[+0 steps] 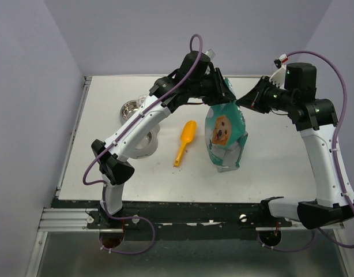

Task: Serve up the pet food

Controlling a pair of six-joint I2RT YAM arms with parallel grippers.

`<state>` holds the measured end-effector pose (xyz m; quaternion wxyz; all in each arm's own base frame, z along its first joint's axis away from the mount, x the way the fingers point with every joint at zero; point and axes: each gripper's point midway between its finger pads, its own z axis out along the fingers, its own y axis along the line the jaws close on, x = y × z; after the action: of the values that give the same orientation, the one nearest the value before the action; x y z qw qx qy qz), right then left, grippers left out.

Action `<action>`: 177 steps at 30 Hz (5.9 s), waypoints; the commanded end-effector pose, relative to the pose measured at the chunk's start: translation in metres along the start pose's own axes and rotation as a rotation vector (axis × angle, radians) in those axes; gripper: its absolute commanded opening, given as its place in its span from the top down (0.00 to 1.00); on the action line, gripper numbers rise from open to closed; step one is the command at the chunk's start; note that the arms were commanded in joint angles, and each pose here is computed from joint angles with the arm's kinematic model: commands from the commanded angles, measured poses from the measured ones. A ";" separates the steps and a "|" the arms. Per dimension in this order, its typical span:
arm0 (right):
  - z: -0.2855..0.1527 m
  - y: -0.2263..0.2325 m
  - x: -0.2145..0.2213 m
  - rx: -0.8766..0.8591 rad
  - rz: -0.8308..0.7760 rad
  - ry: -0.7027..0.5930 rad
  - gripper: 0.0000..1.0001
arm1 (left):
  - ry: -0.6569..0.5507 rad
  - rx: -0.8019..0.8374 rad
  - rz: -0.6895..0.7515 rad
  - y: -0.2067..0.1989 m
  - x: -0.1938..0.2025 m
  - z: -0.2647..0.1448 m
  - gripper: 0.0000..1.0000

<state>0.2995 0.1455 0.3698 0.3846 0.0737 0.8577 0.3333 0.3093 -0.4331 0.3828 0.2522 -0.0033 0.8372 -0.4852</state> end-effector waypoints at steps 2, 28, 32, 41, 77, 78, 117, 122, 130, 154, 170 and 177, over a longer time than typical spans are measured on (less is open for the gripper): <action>-0.003 -0.005 0.002 0.016 -0.012 0.000 0.85 | -0.004 0.038 0.007 -0.012 -0.002 -0.011 0.60; 0.004 0.016 0.022 -0.175 -0.034 0.075 1.00 | -0.017 -0.013 0.008 -0.002 0.002 -0.018 0.87; 0.002 0.018 0.025 -0.190 -0.047 0.090 1.00 | -0.014 -0.004 0.005 -0.001 0.004 -0.019 0.92; 0.000 0.023 0.033 -0.231 -0.042 0.117 0.83 | -0.010 0.037 0.006 -0.014 0.000 -0.016 0.73; 0.006 0.017 0.024 -0.182 -0.029 0.078 1.00 | -0.019 -0.093 0.060 0.016 0.014 -0.026 0.84; 0.005 0.017 0.022 -0.181 -0.032 0.073 1.00 | -0.017 -0.099 0.064 0.017 0.014 -0.026 0.87; -0.001 -0.005 -0.002 0.022 -0.099 -0.075 1.00 | -0.130 -0.282 0.102 0.031 0.003 -0.039 1.00; -0.017 -0.032 -0.019 0.219 -0.154 -0.156 1.00 | -0.102 -0.336 0.108 0.046 0.010 -0.034 1.00; 0.000 0.001 0.010 0.017 -0.053 0.014 0.86 | -0.072 -0.134 0.111 0.010 0.010 -0.032 1.00; -0.008 0.017 0.027 -0.086 -0.053 0.084 0.79 | -0.084 -0.075 0.027 -0.008 0.003 -0.023 0.39; -0.002 0.026 0.039 -0.191 -0.061 0.120 1.00 | -0.045 -0.132 0.039 0.007 0.019 -0.016 0.64; -0.003 0.019 0.037 -0.146 -0.082 0.107 1.00 | -0.050 -0.161 0.040 0.016 0.021 -0.018 0.83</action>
<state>0.2768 0.1732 0.3613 0.3579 0.0060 0.8501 0.3864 0.2914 -0.4187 0.3714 0.2797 -0.0229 0.8633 -0.4194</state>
